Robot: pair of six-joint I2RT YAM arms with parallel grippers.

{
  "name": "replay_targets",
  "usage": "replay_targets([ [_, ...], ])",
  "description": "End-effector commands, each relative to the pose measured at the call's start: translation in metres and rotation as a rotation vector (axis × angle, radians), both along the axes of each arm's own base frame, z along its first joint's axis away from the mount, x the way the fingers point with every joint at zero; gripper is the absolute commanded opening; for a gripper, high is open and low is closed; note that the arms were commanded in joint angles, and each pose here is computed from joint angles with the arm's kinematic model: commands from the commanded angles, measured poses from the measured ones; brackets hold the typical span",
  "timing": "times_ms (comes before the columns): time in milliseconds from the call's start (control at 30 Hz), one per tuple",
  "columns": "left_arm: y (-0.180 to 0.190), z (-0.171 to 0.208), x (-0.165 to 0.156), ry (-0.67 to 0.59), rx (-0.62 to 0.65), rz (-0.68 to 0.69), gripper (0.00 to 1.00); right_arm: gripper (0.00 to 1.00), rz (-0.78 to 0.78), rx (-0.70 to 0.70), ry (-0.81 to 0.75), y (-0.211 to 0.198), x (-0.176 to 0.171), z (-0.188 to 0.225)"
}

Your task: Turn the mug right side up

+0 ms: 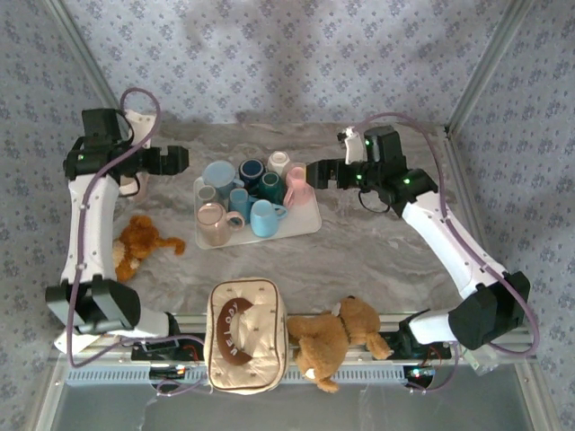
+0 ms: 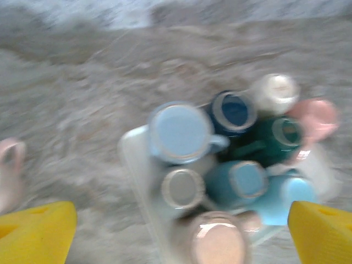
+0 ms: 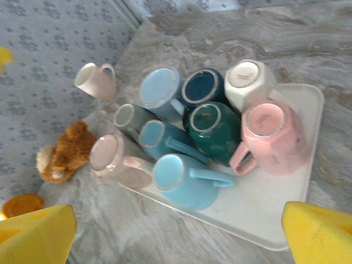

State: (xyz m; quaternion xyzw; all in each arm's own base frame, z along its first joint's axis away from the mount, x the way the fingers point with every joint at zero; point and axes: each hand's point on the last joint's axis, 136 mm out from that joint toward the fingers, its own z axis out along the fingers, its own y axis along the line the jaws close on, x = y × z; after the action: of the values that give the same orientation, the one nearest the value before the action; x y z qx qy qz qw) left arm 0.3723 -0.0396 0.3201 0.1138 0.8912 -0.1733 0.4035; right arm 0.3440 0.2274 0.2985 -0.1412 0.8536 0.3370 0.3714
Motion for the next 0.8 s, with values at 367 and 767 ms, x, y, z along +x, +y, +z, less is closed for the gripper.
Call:
replay_targets([
  [367,-0.122,0.008,-0.075,-0.111,-0.295,-0.495,1.0,0.97,-0.161,-0.087,0.167,-0.014,0.012,-0.054],
  [767,-0.124,-0.045,-0.046,0.122,-0.323,-0.347,0.99,1.0,-0.315,-0.068,0.331,0.0,0.061,-0.103],
])
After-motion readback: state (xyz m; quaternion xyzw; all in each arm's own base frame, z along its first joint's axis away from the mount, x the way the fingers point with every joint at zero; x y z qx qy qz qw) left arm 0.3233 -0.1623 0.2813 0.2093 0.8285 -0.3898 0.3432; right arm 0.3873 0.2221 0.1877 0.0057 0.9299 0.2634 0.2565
